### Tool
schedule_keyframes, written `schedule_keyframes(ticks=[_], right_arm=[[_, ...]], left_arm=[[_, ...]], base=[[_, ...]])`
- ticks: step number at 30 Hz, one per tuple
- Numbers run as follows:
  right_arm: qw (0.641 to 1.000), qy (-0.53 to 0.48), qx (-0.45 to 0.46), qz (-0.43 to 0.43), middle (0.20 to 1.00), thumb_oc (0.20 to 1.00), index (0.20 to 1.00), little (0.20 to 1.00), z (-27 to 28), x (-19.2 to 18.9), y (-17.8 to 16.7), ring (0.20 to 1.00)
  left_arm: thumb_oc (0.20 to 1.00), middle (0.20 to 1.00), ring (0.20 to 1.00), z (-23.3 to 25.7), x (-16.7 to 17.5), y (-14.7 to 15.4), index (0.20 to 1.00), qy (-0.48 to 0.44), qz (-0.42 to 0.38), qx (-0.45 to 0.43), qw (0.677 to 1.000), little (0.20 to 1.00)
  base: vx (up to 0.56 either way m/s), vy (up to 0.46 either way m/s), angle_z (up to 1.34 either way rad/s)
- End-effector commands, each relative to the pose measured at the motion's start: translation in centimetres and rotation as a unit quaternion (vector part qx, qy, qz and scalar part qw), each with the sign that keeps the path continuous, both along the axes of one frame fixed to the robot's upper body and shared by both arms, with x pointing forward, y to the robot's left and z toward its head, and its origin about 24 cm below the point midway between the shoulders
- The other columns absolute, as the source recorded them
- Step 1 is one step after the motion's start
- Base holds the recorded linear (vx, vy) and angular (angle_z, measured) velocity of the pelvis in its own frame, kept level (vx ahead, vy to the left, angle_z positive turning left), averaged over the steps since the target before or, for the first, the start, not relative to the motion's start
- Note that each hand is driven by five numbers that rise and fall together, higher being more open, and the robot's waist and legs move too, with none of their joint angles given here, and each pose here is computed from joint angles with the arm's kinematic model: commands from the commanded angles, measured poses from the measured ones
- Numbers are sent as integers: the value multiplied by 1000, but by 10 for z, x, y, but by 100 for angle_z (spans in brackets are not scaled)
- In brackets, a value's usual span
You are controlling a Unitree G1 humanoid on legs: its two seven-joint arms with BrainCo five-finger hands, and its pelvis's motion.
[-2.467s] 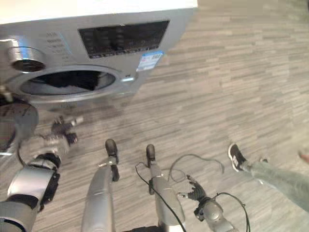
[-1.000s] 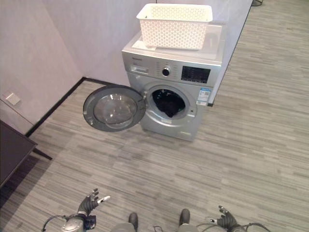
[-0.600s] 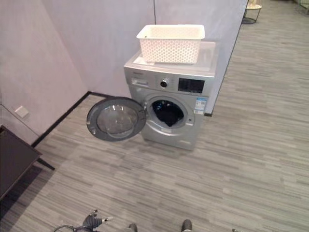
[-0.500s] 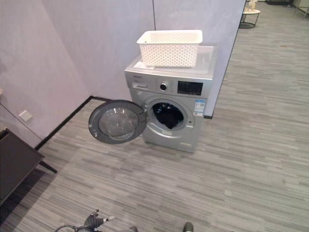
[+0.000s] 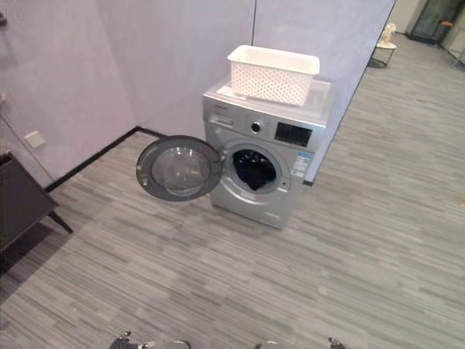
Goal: Grab the laundry basket,head to the washer,open it,put in the laundry and shut it.
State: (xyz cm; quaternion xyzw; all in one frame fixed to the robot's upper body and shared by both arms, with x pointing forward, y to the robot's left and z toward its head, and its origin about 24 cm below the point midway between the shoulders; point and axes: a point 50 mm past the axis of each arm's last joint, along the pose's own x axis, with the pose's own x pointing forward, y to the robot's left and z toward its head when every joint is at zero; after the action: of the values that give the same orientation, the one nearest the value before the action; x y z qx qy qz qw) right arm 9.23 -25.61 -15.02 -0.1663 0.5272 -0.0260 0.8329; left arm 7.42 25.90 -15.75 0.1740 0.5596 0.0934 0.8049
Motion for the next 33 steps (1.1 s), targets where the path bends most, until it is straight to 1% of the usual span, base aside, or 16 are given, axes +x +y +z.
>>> schedule_keyframes(ticks=[1,8,9,11,16,20,22,26,33], right_arm=[[998,-32,8,58,1000,1000,1000,1000,6,16,9,1000],[999,-15,26,37,1000,1000,1000,1000,0,4,13,1000],[999,10,19,34,1000,1000,1000,1000,-4,-5,11,1000],[999,18,17,35,1000,1000,1000,1000,-5,-8,10,1000],[999,-12,-7,42,1000,1000,1000,1000,5,17,-1,1000],[998,-29,-13,52,1000,1000,1000,1000,9,28,-3,1000],[997,-38,-19,60,1000,1000,1000,1000,12,33,-5,1000],[997,-32,-21,64,1000,1000,1000,1000,12,32,-6,1000],[998,-33,-7,61,1000,1000,1000,1000,12,24,-7,1000]], left_arm=[[1000,1000,1000,7,16,10,1000,-26,-23,17,999,1000],[1000,1000,1000,6,23,1,1000,-24,-65,11,998,1000],[1000,1000,1000,5,24,-4,1000,-23,-74,5,997,1000],[1000,1000,1000,3,21,-7,1000,-20,-73,-1,997,1000],[1000,1000,1000,11,44,-13,1000,-64,-110,1,992,1000],[1000,1000,1000,13,52,-15,1000,-77,-118,1,990,1000],[1000,1000,1000,15,59,-17,1000,-84,-139,8,987,1000],[1000,1000,1000,15,57,-16,1000,-76,-151,12,986,1000],[1000,1000,1000,15,50,-6,1000,-67,-145,15,987,1000]], base=[[140,381,15],[136,138,19],[61,46,80],[81,2,51],[-4,-19,-19],[-35,-13,-28],[-17,-19,-8],[40,-14,-8],[67,85,-3]])
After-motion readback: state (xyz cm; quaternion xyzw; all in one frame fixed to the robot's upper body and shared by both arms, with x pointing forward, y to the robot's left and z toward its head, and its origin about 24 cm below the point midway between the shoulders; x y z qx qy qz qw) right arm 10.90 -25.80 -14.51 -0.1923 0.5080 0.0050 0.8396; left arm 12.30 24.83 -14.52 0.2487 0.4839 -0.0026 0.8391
